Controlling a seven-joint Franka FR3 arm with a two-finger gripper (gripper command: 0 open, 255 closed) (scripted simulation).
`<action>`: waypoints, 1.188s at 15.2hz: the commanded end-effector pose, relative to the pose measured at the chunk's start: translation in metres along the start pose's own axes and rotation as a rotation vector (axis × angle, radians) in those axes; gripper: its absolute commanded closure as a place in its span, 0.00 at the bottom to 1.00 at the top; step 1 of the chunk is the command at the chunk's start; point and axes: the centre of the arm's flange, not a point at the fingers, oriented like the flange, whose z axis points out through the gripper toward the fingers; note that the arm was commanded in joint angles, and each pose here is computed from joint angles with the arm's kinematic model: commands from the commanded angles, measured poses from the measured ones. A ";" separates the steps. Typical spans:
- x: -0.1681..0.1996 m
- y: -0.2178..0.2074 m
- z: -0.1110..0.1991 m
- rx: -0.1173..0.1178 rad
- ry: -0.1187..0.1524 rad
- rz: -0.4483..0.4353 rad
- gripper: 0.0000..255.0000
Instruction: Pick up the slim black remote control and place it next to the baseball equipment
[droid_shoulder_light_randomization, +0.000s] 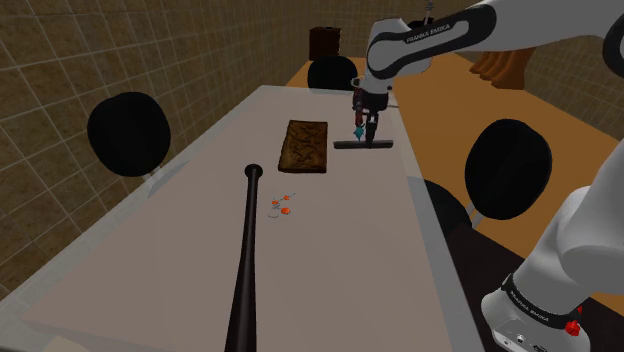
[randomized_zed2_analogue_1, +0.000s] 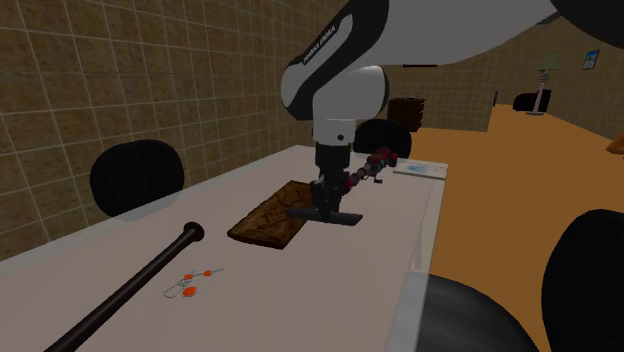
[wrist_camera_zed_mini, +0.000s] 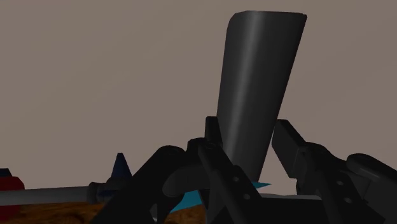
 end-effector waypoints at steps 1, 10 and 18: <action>0.009 -0.010 -0.005 0.000 0.001 0.000 1.00; 0.095 -0.091 0.001 0.000 0.001 0.000 1.00; 0.136 -0.127 0.025 0.000 0.001 0.000 1.00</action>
